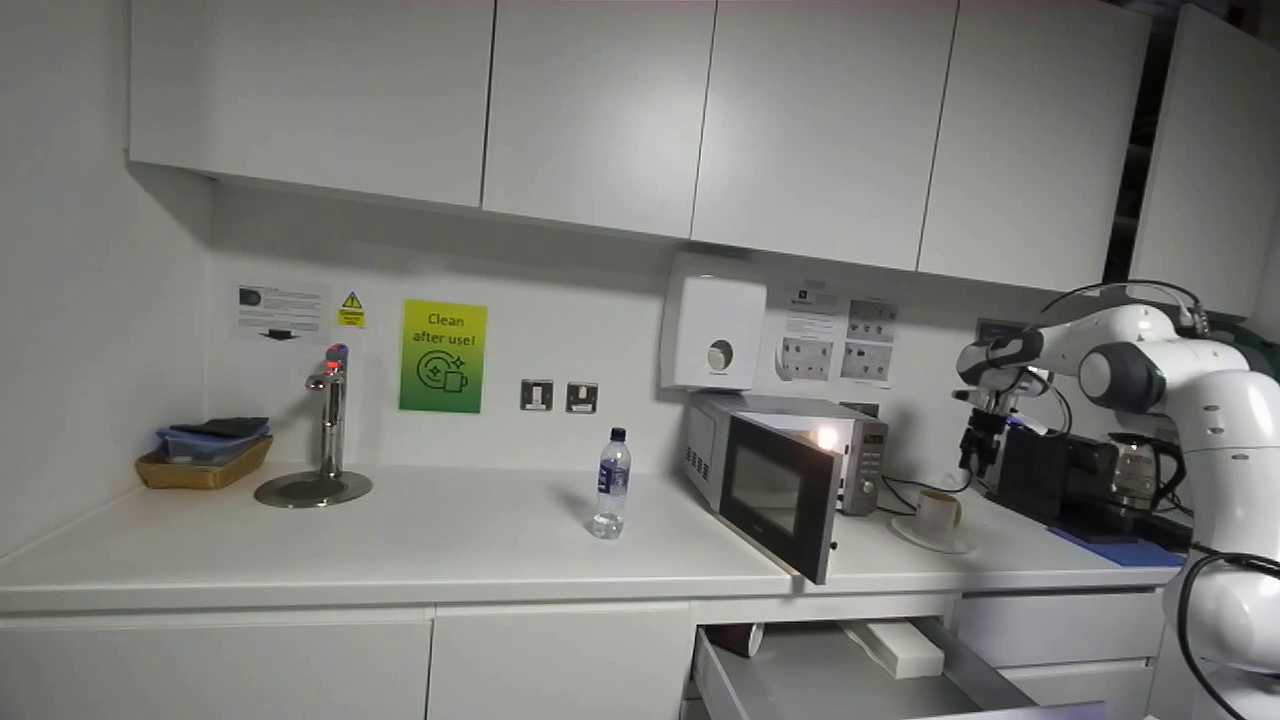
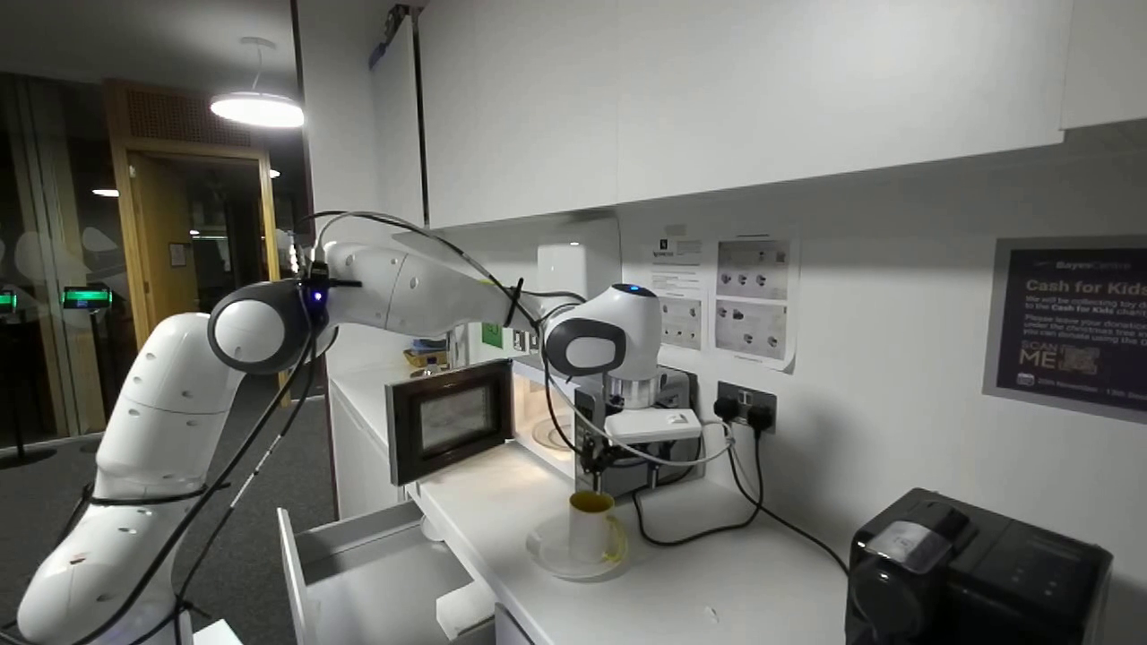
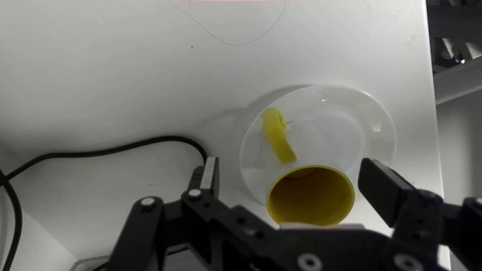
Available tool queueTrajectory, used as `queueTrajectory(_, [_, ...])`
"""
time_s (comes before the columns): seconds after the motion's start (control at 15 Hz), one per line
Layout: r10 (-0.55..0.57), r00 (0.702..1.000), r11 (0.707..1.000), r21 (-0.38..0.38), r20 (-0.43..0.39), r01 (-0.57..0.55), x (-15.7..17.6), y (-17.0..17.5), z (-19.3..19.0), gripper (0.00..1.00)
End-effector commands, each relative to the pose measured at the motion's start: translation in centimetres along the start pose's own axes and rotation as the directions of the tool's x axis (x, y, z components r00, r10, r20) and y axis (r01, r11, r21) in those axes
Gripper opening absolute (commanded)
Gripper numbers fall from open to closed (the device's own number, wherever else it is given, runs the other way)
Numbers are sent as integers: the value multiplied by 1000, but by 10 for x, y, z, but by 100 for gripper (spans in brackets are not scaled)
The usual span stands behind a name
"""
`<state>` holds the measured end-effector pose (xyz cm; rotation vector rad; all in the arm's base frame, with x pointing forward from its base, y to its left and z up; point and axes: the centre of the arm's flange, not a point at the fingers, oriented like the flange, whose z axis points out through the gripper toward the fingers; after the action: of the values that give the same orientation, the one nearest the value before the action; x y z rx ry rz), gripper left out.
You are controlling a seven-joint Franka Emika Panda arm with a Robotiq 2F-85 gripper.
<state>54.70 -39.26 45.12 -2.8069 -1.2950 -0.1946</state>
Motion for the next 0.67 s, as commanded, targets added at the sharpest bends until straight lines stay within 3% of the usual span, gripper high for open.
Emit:
queueTrajectory(0.0, [-30, 999, 1000, 0, -11, 30, -9, 9, -9, 100])
queueTrajectory(0.6, [-37, 999, 999, 13, -39, 37, -23, 14, -14, 100])
